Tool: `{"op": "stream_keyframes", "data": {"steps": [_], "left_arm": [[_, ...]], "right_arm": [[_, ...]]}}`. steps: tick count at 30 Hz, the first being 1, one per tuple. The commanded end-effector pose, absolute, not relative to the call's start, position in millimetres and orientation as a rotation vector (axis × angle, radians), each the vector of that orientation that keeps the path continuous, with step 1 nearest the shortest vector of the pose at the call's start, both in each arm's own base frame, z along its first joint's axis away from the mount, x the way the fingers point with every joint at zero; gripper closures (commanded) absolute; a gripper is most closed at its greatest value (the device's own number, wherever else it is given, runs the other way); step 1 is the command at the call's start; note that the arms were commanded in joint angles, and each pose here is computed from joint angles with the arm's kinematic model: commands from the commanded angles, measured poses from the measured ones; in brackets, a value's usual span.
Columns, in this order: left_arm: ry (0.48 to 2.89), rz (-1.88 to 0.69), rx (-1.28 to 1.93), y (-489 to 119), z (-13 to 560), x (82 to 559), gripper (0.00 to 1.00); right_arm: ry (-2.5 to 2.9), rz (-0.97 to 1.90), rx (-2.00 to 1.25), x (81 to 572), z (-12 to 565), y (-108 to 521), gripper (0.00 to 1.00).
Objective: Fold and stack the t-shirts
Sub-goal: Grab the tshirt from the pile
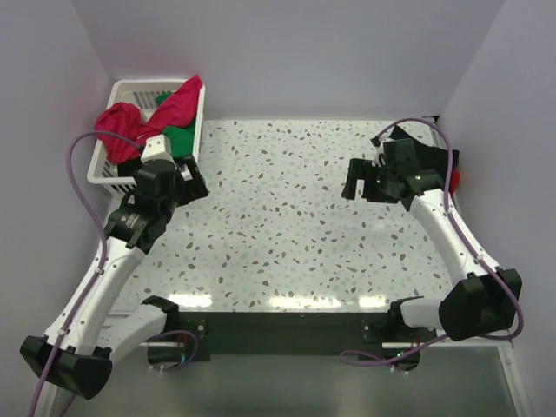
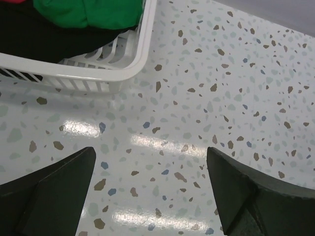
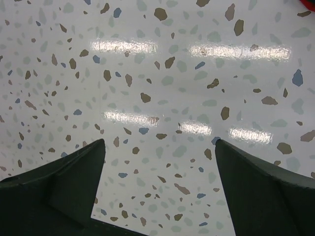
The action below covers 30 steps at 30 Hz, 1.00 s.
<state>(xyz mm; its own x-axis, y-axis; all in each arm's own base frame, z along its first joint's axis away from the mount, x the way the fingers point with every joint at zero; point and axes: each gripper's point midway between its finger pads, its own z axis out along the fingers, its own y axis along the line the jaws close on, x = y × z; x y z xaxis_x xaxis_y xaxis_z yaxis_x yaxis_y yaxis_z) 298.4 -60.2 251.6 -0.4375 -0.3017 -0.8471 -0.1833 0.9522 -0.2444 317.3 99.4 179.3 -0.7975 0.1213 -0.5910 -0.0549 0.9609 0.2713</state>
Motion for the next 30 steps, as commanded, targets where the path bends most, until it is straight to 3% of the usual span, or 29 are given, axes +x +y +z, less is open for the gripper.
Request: {"op": "stream_keyframes", "data": {"steps": [1,12,24,30], "left_arm": [[2.089,-0.047,-0.393,-49,244,297,0.00],[2.127,0.002,-0.279,-54,238,316,0.00],[2.094,0.115,-0.397,16,264,417,0.00],[2.181,0.159,-0.469,62,217,470,0.01]], "right_arm": [[2.404,0.358,0.032,320,198,98,0.04],[2.389,0.394,0.060,309,204,100,0.03],[2.362,0.470,0.080,319,204,112,0.02],[2.390,0.463,0.148,332,194,113,0.02]]}}
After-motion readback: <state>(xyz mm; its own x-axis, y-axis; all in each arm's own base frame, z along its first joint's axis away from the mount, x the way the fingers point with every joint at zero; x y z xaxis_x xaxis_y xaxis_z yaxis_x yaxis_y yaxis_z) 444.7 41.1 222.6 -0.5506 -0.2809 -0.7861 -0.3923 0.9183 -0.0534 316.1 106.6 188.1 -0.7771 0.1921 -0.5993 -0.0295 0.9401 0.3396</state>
